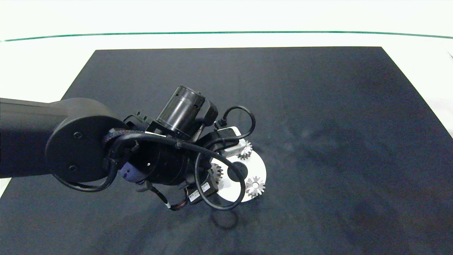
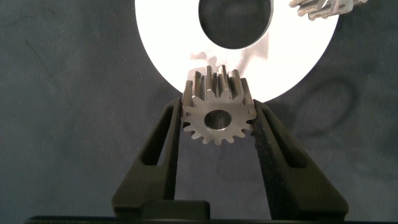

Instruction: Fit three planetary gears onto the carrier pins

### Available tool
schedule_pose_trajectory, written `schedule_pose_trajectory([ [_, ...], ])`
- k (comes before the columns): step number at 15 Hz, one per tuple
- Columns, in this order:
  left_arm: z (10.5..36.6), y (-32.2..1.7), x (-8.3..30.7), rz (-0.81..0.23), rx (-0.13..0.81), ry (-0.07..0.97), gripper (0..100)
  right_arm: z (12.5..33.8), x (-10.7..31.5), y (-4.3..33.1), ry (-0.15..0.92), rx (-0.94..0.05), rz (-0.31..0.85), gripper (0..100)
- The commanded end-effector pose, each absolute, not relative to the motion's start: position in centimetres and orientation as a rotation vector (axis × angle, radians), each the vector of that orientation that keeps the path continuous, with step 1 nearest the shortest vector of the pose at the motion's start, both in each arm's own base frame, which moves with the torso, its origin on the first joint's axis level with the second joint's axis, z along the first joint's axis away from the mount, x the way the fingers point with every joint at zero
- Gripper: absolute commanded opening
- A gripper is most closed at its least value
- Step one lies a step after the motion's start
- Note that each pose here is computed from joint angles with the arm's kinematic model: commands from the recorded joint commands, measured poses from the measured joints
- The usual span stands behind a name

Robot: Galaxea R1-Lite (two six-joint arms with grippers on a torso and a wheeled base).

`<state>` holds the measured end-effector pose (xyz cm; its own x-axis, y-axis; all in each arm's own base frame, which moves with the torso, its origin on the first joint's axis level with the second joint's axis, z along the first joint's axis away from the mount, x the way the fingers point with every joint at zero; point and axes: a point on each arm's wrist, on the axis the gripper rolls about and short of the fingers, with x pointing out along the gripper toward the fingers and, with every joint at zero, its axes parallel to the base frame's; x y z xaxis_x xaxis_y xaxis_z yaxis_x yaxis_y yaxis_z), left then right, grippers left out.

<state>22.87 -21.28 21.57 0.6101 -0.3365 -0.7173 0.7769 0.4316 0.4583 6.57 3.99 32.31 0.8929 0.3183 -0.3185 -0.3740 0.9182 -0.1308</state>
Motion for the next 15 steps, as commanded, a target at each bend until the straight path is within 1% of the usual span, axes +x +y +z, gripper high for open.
schedule_pose_trajectory([
  [1, 21.45, -21.34, 22.94, -0.742, 0.874, 0.588, 28, 32.28, 6.55, 3.97, 0.299, -0.193, 0.36, 100],
  [6, 21.2, -21.45, 23.04, -0.732, 0.894, 0.594, 28, 32.3, 6.51, 3.94, 0.298, -0.193, 0.36, 100],
  [15, 21.3, -21.45, 23.13, -0.726, 0.899, 0.59, 28, 32.3, 6.51, 3.94, 0.298, -0.193, 0.36, 100],
])
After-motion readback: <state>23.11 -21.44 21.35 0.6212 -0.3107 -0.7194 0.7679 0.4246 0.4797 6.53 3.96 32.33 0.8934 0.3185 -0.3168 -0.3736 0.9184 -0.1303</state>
